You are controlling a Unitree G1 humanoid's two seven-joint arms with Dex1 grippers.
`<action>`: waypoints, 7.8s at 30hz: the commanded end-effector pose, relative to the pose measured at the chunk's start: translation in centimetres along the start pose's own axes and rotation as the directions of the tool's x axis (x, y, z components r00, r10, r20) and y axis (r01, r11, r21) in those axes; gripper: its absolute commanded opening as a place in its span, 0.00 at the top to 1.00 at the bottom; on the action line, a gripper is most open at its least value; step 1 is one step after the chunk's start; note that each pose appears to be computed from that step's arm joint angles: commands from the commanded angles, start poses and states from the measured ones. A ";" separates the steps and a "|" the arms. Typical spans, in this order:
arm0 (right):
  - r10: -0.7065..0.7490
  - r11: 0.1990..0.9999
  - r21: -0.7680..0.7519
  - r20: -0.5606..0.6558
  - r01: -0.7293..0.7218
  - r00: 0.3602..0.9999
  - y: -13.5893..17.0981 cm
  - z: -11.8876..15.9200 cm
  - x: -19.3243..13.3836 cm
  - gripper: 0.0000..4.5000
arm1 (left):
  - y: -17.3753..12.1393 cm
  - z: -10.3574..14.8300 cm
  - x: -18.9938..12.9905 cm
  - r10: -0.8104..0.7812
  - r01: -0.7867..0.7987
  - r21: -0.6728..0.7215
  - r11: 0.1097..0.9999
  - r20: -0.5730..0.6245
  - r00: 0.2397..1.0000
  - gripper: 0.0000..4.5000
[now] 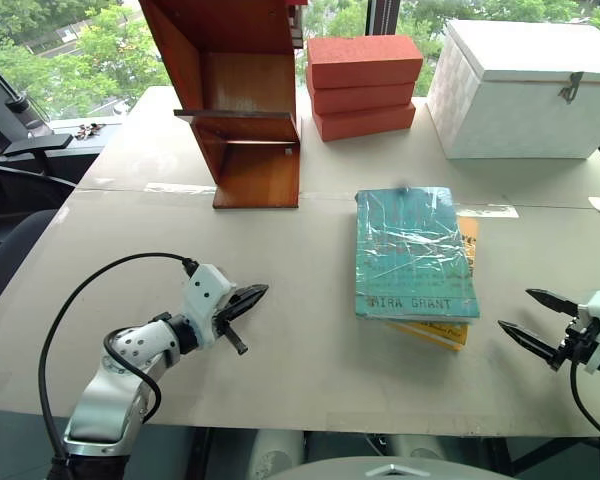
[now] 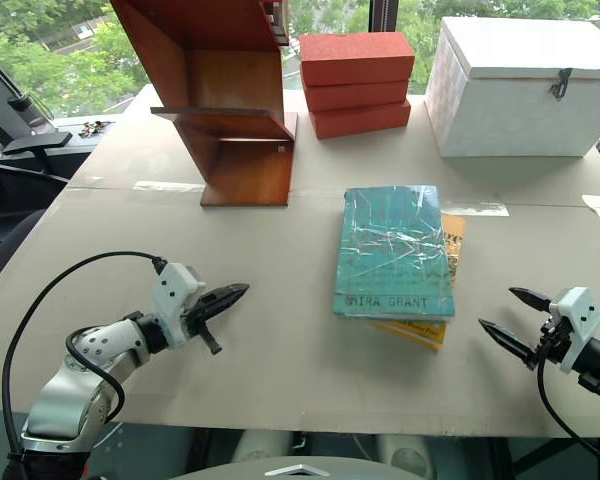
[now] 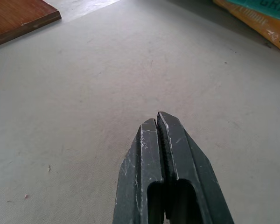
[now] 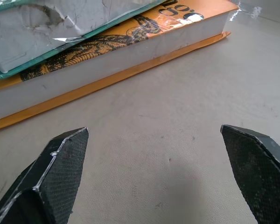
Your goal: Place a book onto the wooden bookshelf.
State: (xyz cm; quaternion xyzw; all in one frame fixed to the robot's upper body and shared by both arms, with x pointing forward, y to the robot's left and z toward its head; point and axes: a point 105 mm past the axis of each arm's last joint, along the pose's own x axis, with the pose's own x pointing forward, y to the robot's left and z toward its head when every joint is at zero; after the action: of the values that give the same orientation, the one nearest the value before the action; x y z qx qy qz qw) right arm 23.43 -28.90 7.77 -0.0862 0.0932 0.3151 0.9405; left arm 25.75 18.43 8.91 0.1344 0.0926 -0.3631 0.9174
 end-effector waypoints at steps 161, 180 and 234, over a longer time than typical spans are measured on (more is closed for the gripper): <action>0.207 0.975 -0.041 0.535 -0.219 0.819 1.7 22.0 2.1 0.00 | 14.2 24.3 4.4 0.632 -0.257 0.965 0.044 0.173 0.755 0.99; 0.176 0.982 -0.033 0.530 -0.187 0.830 1.1 21.2 1.7 0.00 | 15.0 22.6 0.2 0.747 -0.375 0.920 0.115 0.168 0.643 0.03; 0.141 0.990 -0.060 0.503 -0.129 0.853 1.6 21.1 0.7 0.00 | -2.8 23.6 21.8 0.449 -0.748 0.135 0.650 0.726 0.521 0.98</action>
State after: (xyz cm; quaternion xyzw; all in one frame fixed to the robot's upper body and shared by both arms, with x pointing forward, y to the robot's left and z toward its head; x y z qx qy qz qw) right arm 26.17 -22.44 26.45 0.0145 -0.1328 0.3958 0.9086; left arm 41.92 -3.97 22.42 0.2440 -0.3191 -0.0570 0.9140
